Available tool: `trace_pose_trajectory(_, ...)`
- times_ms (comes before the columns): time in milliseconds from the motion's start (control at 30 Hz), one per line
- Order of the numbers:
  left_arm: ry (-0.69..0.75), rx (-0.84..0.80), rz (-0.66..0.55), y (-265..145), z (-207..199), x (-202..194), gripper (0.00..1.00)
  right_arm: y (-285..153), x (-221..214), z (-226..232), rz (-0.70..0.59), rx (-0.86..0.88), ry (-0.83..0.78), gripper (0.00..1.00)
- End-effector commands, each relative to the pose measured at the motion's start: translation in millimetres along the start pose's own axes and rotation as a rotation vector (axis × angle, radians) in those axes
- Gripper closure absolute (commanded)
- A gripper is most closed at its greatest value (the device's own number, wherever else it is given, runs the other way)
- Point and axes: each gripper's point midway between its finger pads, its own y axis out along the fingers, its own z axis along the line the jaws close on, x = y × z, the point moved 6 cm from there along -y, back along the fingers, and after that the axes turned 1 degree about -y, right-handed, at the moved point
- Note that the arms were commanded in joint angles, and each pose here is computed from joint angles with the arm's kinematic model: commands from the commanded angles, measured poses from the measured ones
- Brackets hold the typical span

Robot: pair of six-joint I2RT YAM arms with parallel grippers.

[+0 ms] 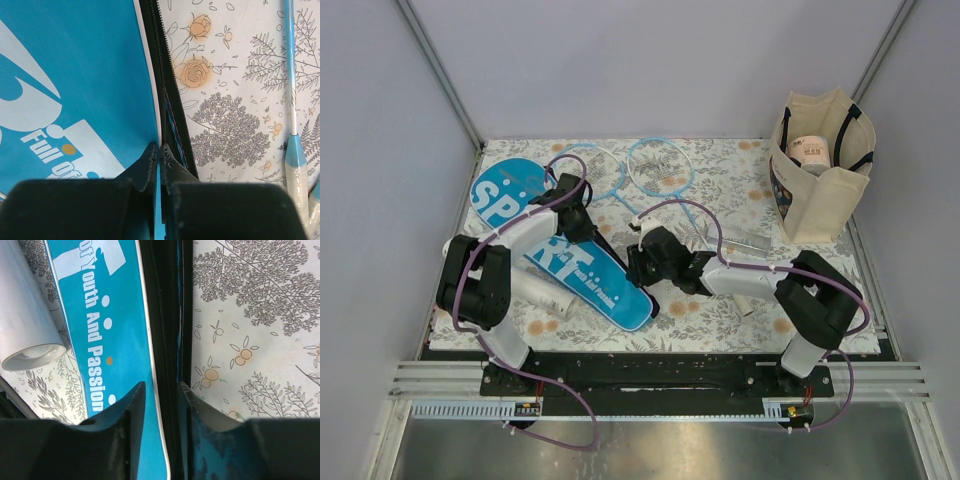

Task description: Pack up the badminton gear

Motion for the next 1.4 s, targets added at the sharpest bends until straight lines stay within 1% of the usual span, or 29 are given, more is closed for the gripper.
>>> trace_pose_trajectory(0, 0.054, -0.085, -0.074, -26, -14, 16, 1.0, -24, 35, 2, -0.099, -0.023, -0.012, 0.55)
trace_pose_trajectory(133, 0.104, -0.14, -0.085, -34, -13, 12, 1.0, -35, 56, -27, -0.123, -0.072, 0.027, 0.5)
trace_pose_trajectory(167, 0.116, -0.156, -0.1, -38, -13, 13, 1.0, -37, 54, -36, -0.093, -0.097, 0.031, 0.5)
trace_pose_trajectory(267, 0.153, -0.186, -0.136, -47, -11, 12, 1.0, -38, 61, -57, -0.088, -0.136, 0.025, 0.47)
trace_pose_trajectory(333, 0.18, -0.197, -0.154, -52, -8, 10, 1.0, -36, 62, -59, -0.065, -0.1, 0.002, 0.44)
trace_pose_trajectory(400, 0.218, -0.251, -0.142, -56, -10, 6, 1.0, -34, 65, -66, -0.057, -0.113, -0.006, 0.38)
trace_pose_trajectory(500, 0.251, -0.31, -0.114, -57, -13, -1, 1.0, -32, 70, -74, -0.045, -0.086, 0.011, 0.34)
trace_pose_trajectory(633, 0.282, -0.35, -0.089, -56, -17, -4, 1.0, -29, 74, -61, -0.025, 0.045, 0.018, 0.36)
trace_pose_trajectory(733, 0.275, -0.36, -0.109, -57, -17, -3, 1.0, -28, 79, -39, -0.049, 0.214, 0.072, 0.37)
trace_pose_trajectory(867, 0.264, -0.386, -0.124, -62, -20, -3, 1.0, -19, 78, -25, -0.051, 0.348, 0.155, 0.38)
trace_pose_trajectory(1067, 0.233, -0.388, -0.12, -64, -16, -7, 1.0, 0, 68, -6, 0.0, 0.476, 0.219, 0.39)
trace_pose_trajectory(1300, 0.205, -0.425, -0.107, -70, -19, -11, 1.0, 21, 56, 9, 0.045, 0.504, 0.228, 0.38)
trace_pose_trajectory(1333, 0.207, -0.428, -0.111, -71, -19, -10, 1.0, 24, 55, 9, 0.052, 0.511, 0.239, 0.4)
trace_pose_trajectory(1367, 0.206, -0.425, -0.114, -71, -18, -11, 1.0, 28, 52, 10, 0.061, 0.522, 0.256, 0.45)
